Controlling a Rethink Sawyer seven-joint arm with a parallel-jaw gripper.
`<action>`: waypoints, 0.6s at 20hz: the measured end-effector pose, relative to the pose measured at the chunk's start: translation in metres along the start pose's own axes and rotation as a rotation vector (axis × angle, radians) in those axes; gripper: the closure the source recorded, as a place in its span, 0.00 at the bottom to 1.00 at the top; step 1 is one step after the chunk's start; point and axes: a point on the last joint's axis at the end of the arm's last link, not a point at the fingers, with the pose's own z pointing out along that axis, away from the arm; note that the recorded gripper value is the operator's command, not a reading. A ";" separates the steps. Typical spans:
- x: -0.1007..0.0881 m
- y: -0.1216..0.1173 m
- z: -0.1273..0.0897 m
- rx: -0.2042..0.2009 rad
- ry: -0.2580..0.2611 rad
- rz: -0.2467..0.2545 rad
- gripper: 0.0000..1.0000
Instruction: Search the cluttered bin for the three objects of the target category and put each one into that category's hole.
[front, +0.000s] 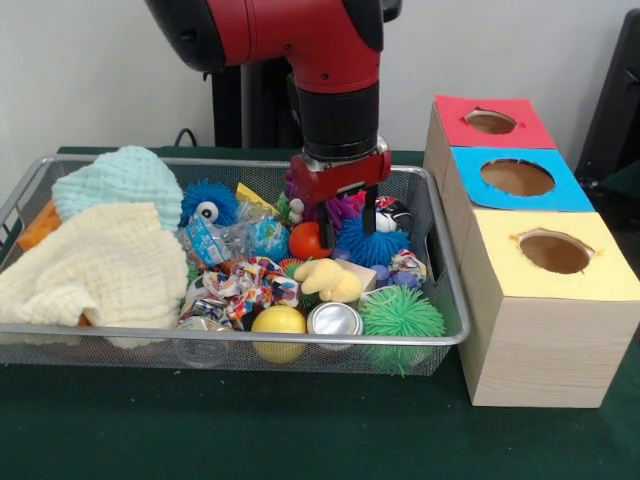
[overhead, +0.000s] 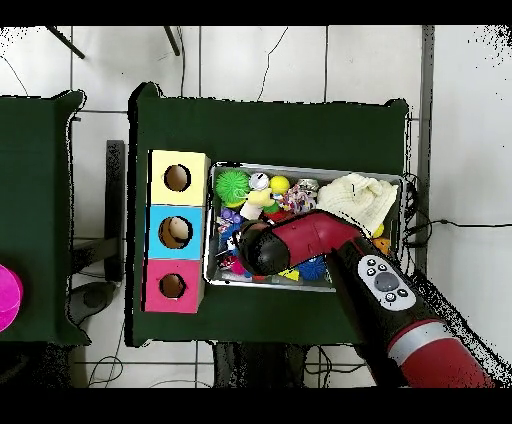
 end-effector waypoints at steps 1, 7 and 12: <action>-0.001 0.000 0.001 0.005 0.002 -0.002 0.00; 0.000 -0.004 0.002 0.026 0.017 0.008 0.00; -0.001 -0.010 -0.003 0.028 0.022 0.041 0.00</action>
